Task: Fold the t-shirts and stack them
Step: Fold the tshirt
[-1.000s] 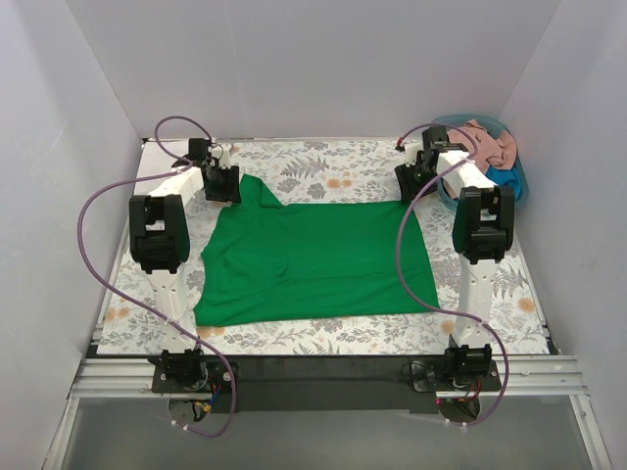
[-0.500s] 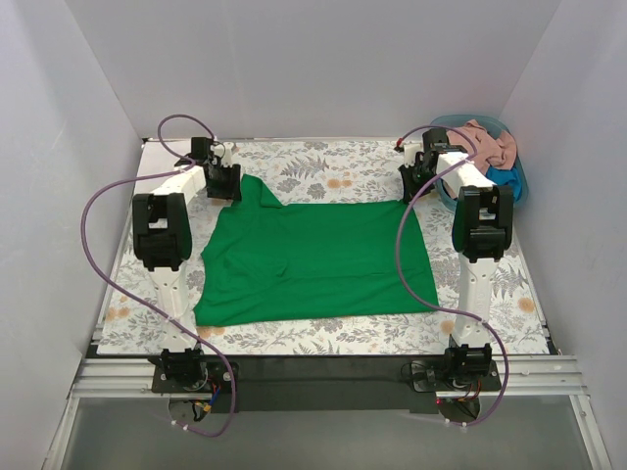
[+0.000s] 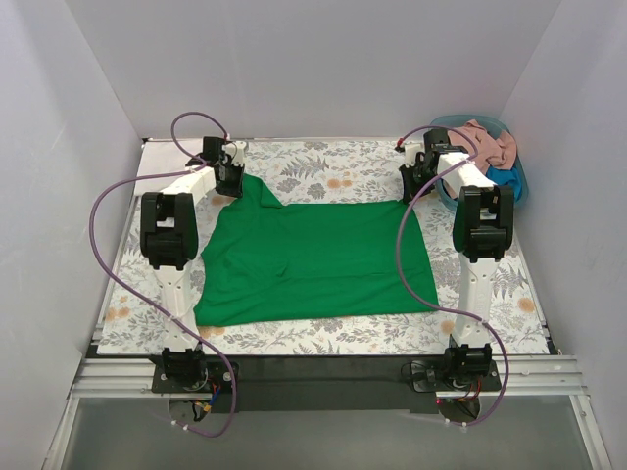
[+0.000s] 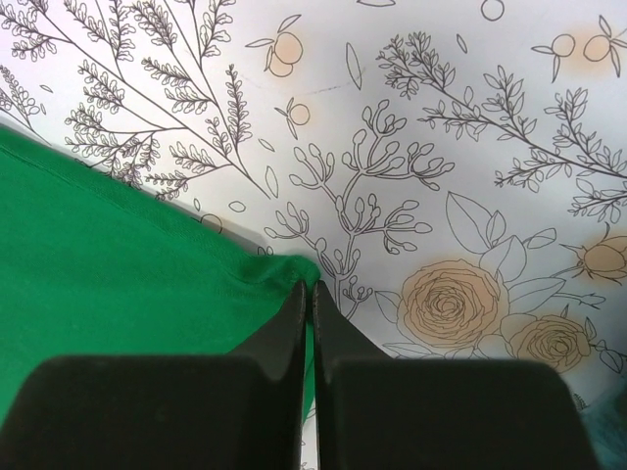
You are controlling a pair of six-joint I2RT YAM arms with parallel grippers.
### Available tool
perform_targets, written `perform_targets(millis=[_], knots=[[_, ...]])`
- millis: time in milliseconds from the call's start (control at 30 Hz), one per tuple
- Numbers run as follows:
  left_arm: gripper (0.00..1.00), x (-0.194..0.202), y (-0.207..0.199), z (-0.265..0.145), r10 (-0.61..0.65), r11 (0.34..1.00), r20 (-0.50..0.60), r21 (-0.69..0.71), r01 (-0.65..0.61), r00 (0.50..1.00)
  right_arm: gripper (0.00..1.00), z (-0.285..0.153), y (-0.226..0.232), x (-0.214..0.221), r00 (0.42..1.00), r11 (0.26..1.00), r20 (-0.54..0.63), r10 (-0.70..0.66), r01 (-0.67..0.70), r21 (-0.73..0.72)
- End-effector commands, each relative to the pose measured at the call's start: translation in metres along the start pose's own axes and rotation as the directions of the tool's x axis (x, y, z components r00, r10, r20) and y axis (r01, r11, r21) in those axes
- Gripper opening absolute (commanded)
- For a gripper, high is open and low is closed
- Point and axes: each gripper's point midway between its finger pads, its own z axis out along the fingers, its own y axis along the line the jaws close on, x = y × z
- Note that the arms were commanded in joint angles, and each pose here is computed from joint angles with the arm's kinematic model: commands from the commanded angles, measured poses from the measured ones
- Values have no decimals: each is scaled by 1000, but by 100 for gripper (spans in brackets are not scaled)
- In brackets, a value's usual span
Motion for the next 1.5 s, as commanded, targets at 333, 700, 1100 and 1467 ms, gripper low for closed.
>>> perform_targets(millis=[333,700,1100,1467], knots=[[0,-41,-7,-60,35,999,123,27,-38,992,1,-46,8,-26,993,999,108,-36,39,-27],[0,-41,-16,-101,85,995,208,24,-92,974,1,-75,9,-29,986,998,164,-44,52,-45],[0,-18,-26,-163,189,982,242,-17,-191,952,1,-108,34,-5,982,994,167,-88,97,-49],[0,36,-45,-201,204,978,198,8,-210,959,1,-124,52,35,983,989,127,-134,141,-45]])
